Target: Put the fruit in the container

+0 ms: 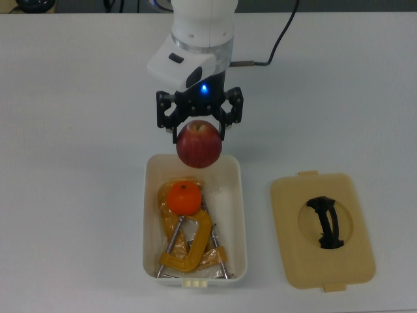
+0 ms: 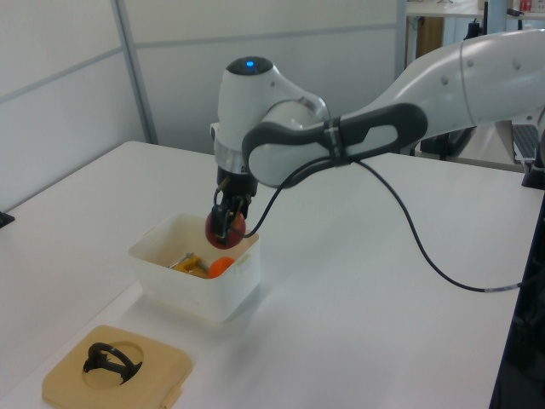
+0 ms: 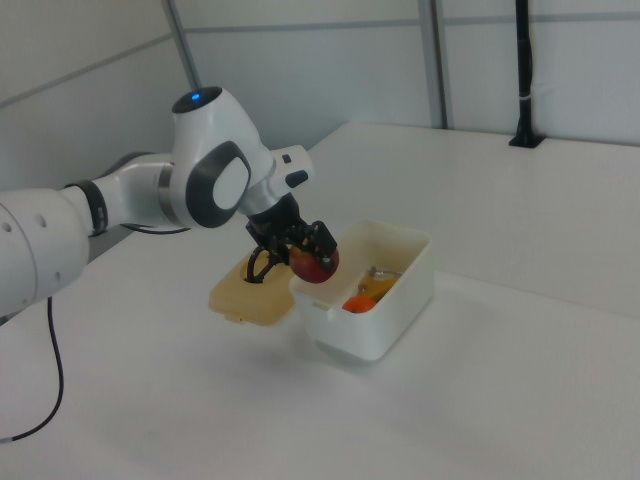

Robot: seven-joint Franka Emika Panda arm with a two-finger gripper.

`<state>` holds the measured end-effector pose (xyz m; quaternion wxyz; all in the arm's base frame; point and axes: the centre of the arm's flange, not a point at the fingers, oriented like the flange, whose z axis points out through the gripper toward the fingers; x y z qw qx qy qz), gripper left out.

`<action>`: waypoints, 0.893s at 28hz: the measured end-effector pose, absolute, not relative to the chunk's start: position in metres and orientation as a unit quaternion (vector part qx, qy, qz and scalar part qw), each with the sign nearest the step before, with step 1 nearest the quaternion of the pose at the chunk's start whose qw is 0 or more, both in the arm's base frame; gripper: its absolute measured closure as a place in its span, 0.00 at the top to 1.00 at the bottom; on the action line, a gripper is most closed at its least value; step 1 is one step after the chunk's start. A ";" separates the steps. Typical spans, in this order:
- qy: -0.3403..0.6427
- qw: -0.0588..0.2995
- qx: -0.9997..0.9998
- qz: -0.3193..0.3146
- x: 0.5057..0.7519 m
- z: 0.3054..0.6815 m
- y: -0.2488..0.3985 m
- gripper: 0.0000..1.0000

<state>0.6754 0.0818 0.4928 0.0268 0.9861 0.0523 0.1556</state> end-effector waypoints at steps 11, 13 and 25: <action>0.027 0.011 0.982 0.185 0.699 0.448 0.083 0.89; 0.025 0.011 0.982 0.186 0.699 0.449 0.083 0.93; 0.000 0.032 0.995 0.096 0.672 0.484 0.066 1.00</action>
